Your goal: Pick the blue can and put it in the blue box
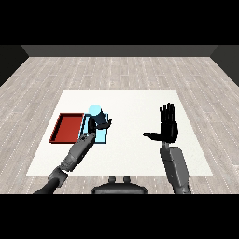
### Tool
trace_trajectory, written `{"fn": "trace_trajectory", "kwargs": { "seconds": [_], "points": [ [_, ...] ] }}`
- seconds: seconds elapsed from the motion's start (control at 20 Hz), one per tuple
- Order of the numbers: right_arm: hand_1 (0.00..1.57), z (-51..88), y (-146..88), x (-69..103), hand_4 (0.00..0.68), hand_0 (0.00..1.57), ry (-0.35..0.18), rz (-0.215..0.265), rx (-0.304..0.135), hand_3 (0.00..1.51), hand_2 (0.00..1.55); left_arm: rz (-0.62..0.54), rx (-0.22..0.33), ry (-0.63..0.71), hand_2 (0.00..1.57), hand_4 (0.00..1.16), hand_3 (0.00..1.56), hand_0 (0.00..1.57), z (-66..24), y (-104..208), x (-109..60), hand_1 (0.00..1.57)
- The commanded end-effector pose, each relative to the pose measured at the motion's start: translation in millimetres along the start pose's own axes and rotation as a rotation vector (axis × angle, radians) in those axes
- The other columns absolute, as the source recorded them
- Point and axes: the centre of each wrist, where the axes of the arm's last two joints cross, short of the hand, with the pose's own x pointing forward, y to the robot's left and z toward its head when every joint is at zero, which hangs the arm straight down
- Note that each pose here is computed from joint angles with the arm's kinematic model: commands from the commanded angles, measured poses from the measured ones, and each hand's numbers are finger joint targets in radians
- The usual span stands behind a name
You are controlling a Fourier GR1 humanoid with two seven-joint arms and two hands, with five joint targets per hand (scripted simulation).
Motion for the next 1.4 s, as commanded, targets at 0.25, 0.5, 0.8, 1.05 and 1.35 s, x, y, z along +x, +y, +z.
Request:
{"fn": "trace_trajectory", "kwargs": {
  "seconds": [0.25, 0.5, 0.8, 1.05, 1.35],
  "points": [
    [0.00, 5.7, -19, -16.8, 0.000, 0.00, 0.027, 0.033, -0.064, 0.00, 0.00, -0.166, 0.078, 0.194, 1.57, 1.10, 1.49, 1.57, -47.3, 57, -21.2, 1.57],
    [0.00, -15.3, -27, -14.3, 0.000, 0.00, 0.039, 0.017, -0.071, 0.00, 0.00, -0.267, 0.113, 0.364, 1.57, 1.02, 1.44, 1.57, -40.8, 56, -43.1, 1.57],
    [0.00, -7.2, -40, -34.4, 0.000, 0.00, 0.060, 0.031, -0.086, 0.00, 0.00, -0.396, 0.142, 0.551, 1.27, 0.94, 1.19, 1.34, -14.8, 63, -78.7, 1.34],
    [0.00, -6.6, -35, -21.3, 0.000, 0.00, 0.046, 0.032, -0.064, 0.00, 0.00, -0.431, 0.069, 0.653, 0.75, 0.93, 0.41, 0.89, 9.5, 70, -102.1, 0.89],
    [0.00, -13.2, -46, -26.8, 0.000, 0.00, 0.035, 0.020, -0.070, 0.00, 0.00, -0.393, 0.031, 0.678, 0.24, 0.67, 0.28, 0.00, 4.9, 84, -100.5, 0.00]
  ]
}}
